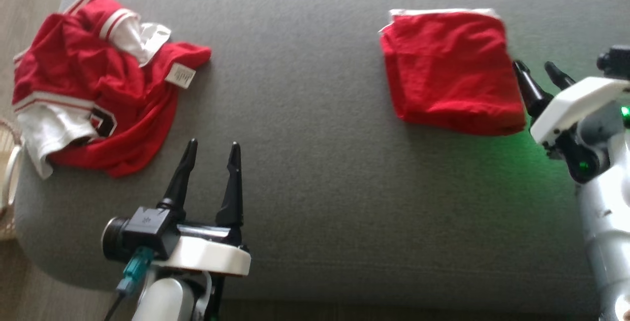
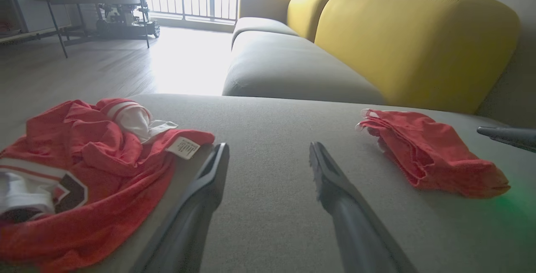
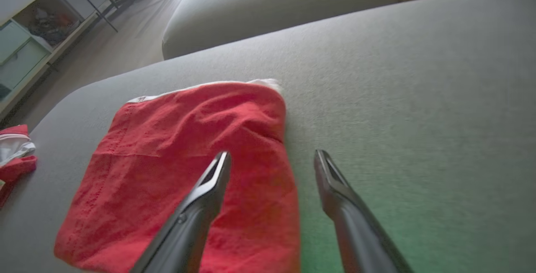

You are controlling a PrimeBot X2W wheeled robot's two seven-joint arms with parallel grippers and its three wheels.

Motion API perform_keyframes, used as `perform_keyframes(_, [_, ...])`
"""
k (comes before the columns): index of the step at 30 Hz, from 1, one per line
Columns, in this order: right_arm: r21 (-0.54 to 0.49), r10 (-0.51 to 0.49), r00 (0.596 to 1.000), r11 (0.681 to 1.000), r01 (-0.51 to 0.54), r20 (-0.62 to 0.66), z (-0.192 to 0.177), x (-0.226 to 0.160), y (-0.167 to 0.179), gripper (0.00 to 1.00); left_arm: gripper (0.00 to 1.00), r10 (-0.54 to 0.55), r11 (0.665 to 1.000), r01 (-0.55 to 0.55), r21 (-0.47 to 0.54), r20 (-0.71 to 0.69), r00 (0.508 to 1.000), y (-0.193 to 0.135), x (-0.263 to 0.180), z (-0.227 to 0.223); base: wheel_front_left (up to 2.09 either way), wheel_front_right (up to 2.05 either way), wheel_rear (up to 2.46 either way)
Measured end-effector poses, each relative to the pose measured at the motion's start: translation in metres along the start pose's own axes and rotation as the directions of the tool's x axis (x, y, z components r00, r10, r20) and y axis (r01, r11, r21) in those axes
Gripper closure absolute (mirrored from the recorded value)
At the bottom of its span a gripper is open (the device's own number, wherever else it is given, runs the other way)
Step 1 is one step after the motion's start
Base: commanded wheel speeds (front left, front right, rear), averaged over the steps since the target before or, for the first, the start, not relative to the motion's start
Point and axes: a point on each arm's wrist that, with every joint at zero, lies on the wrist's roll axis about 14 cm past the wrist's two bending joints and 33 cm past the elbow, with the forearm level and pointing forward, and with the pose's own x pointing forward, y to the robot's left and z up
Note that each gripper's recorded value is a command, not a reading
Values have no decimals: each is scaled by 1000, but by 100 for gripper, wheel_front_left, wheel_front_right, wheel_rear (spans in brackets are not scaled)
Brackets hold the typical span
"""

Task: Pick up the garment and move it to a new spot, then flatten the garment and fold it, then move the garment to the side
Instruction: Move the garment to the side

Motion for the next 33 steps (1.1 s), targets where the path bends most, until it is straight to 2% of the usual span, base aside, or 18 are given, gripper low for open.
perform_keyframes(4, [31,19,999,999,-17,-46,-10,14,7,0,0,3,1000,-3,2,-26,1000,1,1,-9,0,0,0])
perform_keyframes(13, [15,17,988,1000,-15,-152,-37,35,7,0,0,-1,1000,2,27,-38,999,2,9,-14,0,0,0])
perform_keyframes(14, [12,16,987,1000,-15,-158,-38,36,7,11,0,-9,1000,10,28,-38,999,-1,10,-14,0,0,0])
perform_keyframes(16, [4,17,986,1000,-17,-165,-38,37,7,64,0,-18,999,19,29,-27,999,-3,12,-11,0,0,0])
perform_keyframes(17, [1,17,985,1000,-17,-170,-39,37,7,87,0,-19,999,19,30,-21,1000,-3,14,-9,0,0,0])
perform_keyframes(18, [-3,16,984,1000,-16,-176,-40,37,6,100,0,-20,999,20,29,-17,1000,-4,14,-8,0,0,0])
perform_keyframes(26, [-21,3,987,1000,-7,-163,-37,29,-2,100,0,-30,999,30,28,-9,1000,-10,17,-7,0,0,0])
perform_keyframes(33, [-53,-41,995,998,36,-86,-5,15,-28,100,0,-125,992,125,25,6,992,-37,29,-7,0,0,0])
